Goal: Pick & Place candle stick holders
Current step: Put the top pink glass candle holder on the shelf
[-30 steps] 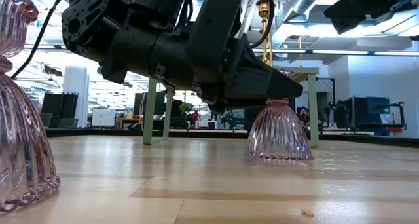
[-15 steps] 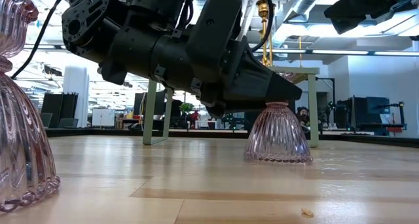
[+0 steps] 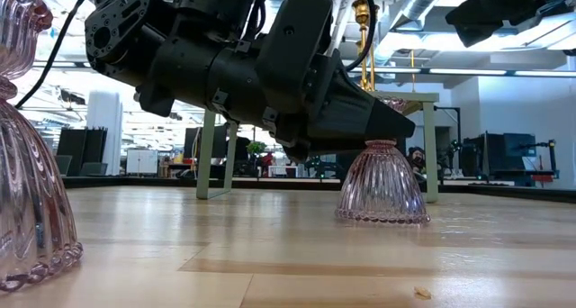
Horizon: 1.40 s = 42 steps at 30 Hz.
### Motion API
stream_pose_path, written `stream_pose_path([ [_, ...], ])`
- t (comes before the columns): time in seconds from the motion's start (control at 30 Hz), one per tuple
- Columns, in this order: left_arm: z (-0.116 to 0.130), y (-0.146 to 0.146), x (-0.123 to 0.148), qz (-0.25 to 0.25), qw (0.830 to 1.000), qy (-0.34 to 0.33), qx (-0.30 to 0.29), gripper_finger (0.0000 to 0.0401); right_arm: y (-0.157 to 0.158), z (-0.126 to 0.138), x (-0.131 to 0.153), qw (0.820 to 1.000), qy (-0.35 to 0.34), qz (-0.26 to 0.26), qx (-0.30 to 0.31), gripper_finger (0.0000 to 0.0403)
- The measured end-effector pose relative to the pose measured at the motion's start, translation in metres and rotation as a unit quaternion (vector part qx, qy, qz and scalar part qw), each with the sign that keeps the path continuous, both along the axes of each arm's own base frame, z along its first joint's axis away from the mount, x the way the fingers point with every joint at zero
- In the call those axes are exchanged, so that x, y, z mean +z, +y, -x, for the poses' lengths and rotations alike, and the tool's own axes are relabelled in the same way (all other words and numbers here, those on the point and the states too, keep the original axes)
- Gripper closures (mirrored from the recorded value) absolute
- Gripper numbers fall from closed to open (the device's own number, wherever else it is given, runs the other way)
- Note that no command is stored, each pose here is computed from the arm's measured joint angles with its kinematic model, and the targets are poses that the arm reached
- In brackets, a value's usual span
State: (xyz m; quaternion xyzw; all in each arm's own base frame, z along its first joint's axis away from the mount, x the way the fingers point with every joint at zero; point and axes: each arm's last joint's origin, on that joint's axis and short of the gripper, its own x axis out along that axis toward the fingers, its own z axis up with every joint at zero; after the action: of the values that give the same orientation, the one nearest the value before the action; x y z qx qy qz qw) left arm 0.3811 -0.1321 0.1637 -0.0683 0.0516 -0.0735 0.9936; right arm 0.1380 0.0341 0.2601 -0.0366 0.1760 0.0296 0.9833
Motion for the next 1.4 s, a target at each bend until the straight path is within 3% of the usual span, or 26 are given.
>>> stream_pose_path([
  [0.23,0.000,0.000,0.000,0.000,1.000,0.000,0.000,0.0246,0.000,0.000,0.000,1.000,0.000,0.000,0.001,0.0403],
  [0.43,0.000,0.000,0.000,0.000,1.000,-0.001,0.000,0.0267,0.000,0.000,0.000,1.000,0.001,-0.003,0.007,0.0403],
  [0.73,0.004,-0.004,0.009,-0.005,1.000,-0.002,-0.006,0.0248,0.000,0.000,0.000,1.000,0.001,-0.002,0.007,0.0403],
  [0.87,0.011,-0.004,0.026,-0.015,1.000,0.009,-0.011,0.0267,0.000,0.000,0.000,1.000,0.001,-0.002,0.007,0.0403],
  [1.03,0.026,-0.004,0.058,-0.026,0.999,0.018,-0.015,0.0257,0.001,0.000,0.000,1.000,0.001,-0.002,0.008,0.0403],
  [1.17,0.042,0.000,0.082,-0.065,0.998,0.028,-0.001,0.0244,0.000,0.000,0.000,1.000,0.001,-0.002,0.008,0.0403],
  [1.4,0.076,0.017,0.126,-0.096,0.994,0.042,0.039,0.0267,0.000,0.000,0.000,1.000,0.001,-0.003,0.008,0.0403],
])
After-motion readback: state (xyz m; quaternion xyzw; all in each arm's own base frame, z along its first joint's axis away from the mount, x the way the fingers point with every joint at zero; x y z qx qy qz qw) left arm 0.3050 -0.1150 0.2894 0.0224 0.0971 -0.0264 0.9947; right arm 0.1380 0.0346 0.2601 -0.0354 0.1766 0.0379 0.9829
